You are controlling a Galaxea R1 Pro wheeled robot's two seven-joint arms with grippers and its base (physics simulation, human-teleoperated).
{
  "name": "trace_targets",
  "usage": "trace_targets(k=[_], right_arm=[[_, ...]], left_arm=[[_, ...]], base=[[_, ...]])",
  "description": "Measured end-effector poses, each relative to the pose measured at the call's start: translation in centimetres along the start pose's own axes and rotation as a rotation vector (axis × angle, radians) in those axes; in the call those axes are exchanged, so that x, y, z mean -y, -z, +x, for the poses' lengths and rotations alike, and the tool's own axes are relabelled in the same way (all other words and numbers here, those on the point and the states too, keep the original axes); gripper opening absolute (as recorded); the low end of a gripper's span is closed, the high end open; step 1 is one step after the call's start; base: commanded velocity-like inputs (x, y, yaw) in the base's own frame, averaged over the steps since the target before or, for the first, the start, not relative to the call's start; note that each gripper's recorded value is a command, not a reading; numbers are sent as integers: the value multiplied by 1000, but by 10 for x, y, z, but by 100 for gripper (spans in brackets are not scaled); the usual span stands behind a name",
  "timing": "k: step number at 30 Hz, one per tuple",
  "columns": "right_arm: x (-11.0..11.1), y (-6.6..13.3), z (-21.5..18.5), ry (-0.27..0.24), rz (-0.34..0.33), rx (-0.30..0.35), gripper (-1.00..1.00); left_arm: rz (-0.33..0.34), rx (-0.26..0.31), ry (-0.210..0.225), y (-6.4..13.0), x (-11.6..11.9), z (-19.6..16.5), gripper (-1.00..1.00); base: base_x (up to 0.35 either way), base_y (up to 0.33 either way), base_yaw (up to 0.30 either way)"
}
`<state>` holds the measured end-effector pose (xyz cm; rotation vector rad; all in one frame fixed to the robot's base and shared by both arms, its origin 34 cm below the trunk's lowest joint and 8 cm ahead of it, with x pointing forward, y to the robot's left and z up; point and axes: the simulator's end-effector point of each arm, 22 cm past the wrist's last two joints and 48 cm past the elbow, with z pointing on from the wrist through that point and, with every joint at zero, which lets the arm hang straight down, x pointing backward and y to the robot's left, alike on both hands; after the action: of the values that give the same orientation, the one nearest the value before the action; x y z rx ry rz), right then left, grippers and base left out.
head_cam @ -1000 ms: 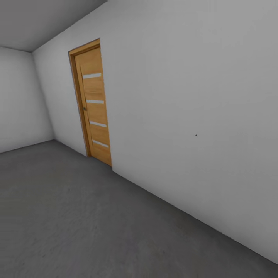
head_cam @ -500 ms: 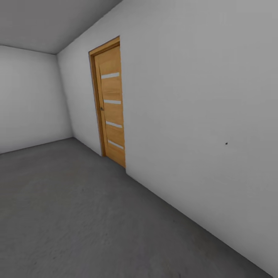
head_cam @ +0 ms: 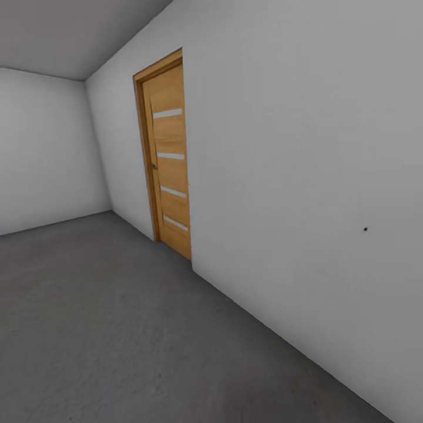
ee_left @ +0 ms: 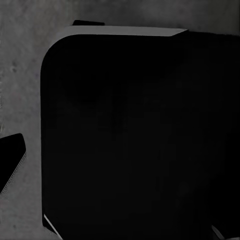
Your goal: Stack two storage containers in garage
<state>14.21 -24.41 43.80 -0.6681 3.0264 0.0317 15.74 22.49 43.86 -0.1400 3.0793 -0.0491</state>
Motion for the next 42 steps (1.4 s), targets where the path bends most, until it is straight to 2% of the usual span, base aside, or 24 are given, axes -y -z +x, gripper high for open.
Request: trace_targets(k=[42], right_arm=[[0, 0, -1, 1, 0, 3, 100]], left_arm=[[0, 0, 0, 0, 0, 0, 100]], base=[[315, 0, 263]])
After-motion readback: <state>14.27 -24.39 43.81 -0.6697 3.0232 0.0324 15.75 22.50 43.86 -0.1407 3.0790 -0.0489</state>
